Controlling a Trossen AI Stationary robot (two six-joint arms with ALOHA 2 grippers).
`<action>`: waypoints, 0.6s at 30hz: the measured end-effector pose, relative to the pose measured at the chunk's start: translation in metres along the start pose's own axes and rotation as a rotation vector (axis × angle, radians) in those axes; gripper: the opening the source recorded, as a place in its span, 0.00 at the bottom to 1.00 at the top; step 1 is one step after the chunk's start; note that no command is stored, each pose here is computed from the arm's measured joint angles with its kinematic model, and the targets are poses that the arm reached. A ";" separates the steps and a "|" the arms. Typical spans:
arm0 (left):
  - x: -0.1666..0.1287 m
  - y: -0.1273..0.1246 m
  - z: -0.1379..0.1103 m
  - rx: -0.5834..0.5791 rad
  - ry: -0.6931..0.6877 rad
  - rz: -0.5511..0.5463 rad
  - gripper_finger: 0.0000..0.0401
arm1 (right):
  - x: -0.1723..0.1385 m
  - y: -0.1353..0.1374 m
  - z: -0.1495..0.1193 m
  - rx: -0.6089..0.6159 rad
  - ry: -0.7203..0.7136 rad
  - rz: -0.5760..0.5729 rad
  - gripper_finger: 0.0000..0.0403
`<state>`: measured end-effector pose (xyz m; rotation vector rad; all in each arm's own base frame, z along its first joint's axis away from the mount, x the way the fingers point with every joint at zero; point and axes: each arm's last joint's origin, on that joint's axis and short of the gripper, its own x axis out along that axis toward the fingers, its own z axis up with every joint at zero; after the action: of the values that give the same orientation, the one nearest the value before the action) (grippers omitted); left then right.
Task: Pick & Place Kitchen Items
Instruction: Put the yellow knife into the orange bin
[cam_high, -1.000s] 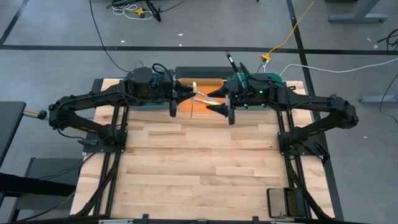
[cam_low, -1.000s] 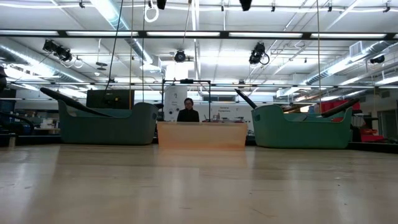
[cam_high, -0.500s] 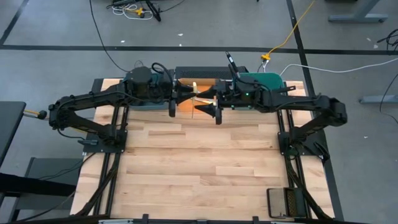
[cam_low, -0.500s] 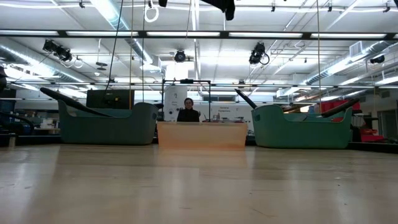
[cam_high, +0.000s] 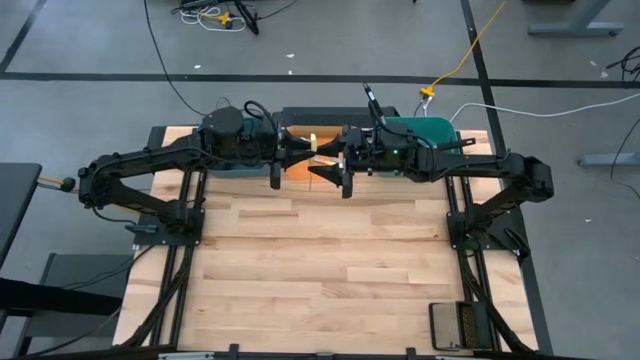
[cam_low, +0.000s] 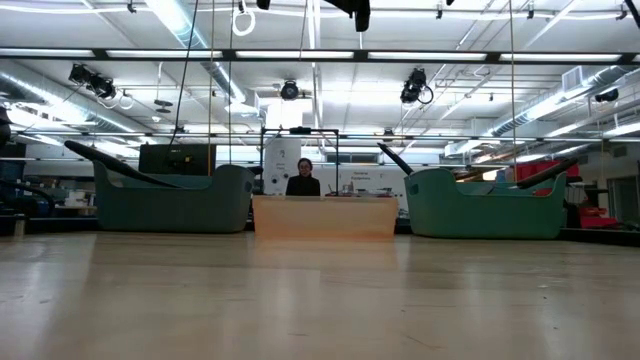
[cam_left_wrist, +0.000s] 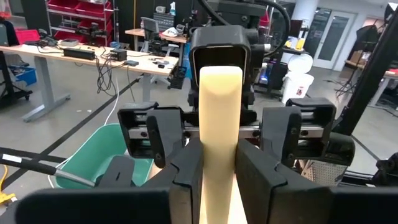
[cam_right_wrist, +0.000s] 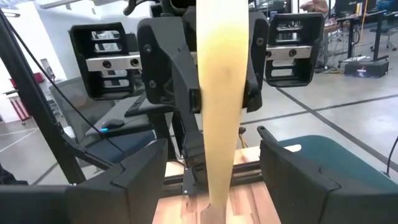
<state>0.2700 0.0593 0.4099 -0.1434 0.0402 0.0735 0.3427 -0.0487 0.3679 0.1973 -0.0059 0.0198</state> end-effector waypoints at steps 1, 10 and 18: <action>0.000 0.000 0.000 0.000 -0.001 0.000 0.19 | 0.000 0.000 0.000 0.000 0.000 0.000 0.65; 0.000 -0.001 0.001 0.001 -0.005 -0.020 0.20 | 0.000 0.000 0.000 0.000 -0.001 -0.001 0.65; 0.000 -0.003 0.001 0.003 -0.011 -0.048 0.20 | 0.000 0.000 0.000 -0.001 -0.001 -0.001 0.65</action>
<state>0.2704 0.0570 0.4116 -0.1409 0.0260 0.0266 0.3427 -0.0488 0.3679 0.1968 -0.0067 0.0187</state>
